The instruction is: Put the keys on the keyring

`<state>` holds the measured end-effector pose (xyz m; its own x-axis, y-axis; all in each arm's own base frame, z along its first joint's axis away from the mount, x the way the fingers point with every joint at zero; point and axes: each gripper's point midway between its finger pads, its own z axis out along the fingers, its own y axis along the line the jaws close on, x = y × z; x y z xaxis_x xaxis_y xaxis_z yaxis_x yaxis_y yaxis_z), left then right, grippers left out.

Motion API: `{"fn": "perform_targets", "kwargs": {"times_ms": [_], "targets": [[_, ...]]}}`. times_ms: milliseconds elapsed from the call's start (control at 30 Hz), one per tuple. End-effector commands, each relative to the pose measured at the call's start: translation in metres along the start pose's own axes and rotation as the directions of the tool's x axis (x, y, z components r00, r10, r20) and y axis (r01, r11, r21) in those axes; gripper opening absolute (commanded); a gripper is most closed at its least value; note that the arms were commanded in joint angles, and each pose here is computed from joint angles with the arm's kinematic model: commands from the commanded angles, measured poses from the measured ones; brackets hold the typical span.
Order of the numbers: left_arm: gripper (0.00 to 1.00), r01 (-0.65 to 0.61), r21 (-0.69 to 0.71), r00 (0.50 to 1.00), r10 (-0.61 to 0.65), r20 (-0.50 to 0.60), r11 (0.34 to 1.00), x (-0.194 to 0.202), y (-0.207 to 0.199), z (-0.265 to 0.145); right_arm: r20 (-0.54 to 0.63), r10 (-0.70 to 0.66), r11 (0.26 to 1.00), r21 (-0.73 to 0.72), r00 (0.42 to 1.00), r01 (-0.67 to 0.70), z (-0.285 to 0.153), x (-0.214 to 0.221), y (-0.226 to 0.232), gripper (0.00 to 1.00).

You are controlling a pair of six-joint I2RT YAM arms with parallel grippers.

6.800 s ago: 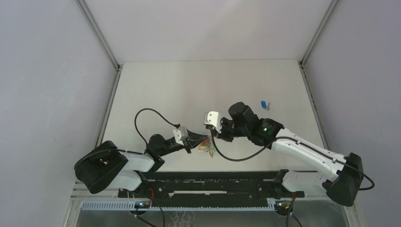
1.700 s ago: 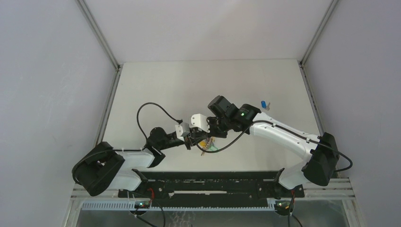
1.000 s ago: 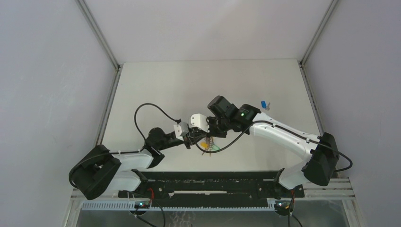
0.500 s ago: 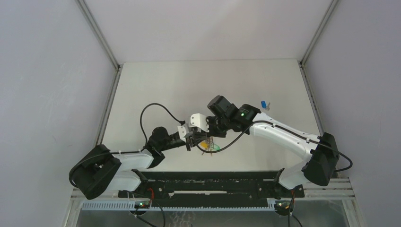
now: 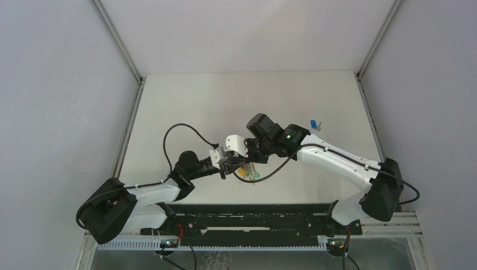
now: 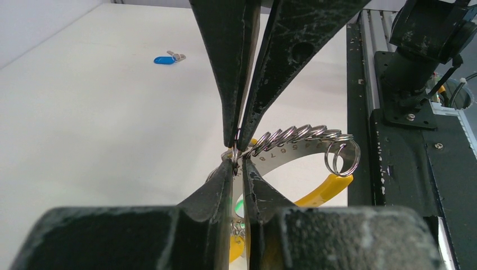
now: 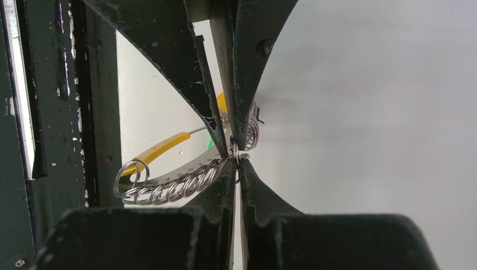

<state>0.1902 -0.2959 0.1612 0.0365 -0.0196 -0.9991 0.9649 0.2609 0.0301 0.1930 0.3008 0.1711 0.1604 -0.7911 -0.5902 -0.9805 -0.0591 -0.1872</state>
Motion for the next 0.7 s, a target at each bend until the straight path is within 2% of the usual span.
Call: {"fn": "perform_targets", "kwargs": {"times_ms": [0,100,167,300,367,500,667], "targets": [[0.15,-0.090,0.002,0.989,0.089,0.114,0.996,-0.044,0.003,0.008,0.082,-0.038,0.999,0.035,0.996,0.035,-0.010,-0.027,-0.005,0.00],[0.10,-0.096,0.001,0.989,0.095,0.116,0.995,-0.045,0.003,0.007,0.064,-0.033,0.999,0.035,0.997,0.031,-0.007,-0.024,-0.005,0.00],[0.01,-0.100,-0.003,0.990,0.099,0.105,0.995,-0.043,0.004,0.007,0.060,-0.029,0.999,0.034,0.998,0.027,-0.007,-0.023,-0.005,0.00],[0.00,-0.103,-0.010,0.990,0.104,0.097,0.995,-0.039,0.004,0.005,0.072,-0.019,0.998,0.063,0.997,0.015,-0.014,-0.026,-0.008,0.00],[0.00,-0.106,-0.021,0.990,0.107,0.097,0.994,-0.038,0.005,0.003,0.105,-0.018,0.995,0.097,0.994,0.008,-0.023,-0.029,-0.011,0.05],[0.00,-0.111,-0.044,0.987,0.116,0.113,0.993,-0.039,0.007,0.000,0.204,-0.019,0.989,0.145,0.979,-0.011,-0.040,-0.035,-0.013,0.20],[0.00,-0.100,-0.044,0.983,0.106,0.153,0.994,-0.043,0.004,-0.002,0.314,-0.010,0.982,0.181,0.949,-0.049,-0.050,-0.034,-0.014,0.25]]}}
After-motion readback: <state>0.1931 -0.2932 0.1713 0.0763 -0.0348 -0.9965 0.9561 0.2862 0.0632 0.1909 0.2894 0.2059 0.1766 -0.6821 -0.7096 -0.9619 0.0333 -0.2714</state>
